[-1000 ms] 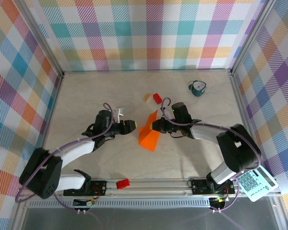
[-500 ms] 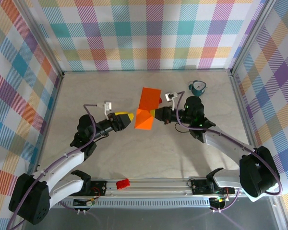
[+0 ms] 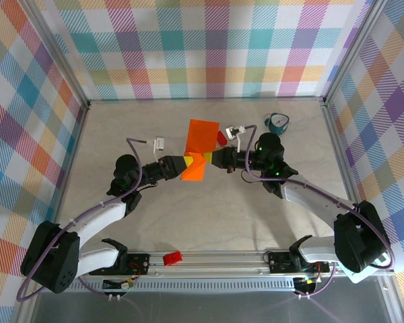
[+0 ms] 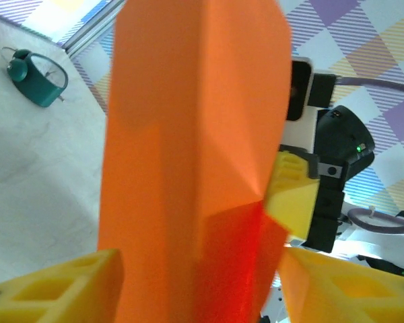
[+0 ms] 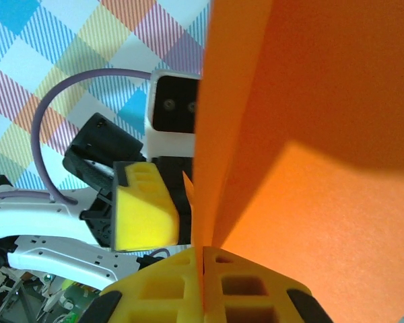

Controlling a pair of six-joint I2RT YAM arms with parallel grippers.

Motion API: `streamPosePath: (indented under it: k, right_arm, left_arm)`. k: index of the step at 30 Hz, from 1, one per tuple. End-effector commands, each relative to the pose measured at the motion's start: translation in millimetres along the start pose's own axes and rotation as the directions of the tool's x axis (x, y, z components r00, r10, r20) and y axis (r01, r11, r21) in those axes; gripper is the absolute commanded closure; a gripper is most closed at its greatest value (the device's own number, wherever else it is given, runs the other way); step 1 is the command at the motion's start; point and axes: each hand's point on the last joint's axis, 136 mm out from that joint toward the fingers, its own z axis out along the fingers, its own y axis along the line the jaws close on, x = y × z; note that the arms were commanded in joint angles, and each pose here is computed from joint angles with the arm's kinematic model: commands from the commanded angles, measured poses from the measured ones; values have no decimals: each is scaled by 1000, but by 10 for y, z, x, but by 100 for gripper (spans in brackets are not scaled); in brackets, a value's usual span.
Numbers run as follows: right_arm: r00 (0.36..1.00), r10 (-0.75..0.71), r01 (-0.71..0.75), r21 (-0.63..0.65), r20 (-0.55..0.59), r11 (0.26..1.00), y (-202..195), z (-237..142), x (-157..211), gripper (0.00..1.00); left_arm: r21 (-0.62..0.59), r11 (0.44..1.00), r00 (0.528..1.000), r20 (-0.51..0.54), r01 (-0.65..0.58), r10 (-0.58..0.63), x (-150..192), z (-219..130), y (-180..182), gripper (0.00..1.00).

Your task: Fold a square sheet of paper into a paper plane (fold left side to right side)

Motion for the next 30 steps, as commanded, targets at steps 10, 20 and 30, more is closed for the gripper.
streamPosePath:
  k: [10, 20, 30]
  right_arm:
    - [1000, 2, -5, 84, 29, 996, -122, -35, -2, 73]
    - [1000, -9, -2, 435, 25, 900, -514, -462, 194, 26]
    - [999, 32, 13, 851, -34, 525, -1103, -1291, 469, 6]
  left_arm:
    - [-35, 995, 995, 36, -97, 98, -114, -41, -85, 77]
    - [-187, 973, 990, -31, -138, 134, -43, -116, 89, 95]
    - [-652, 557, 855, -446, -514, 266, 346, -400, 734, 100]
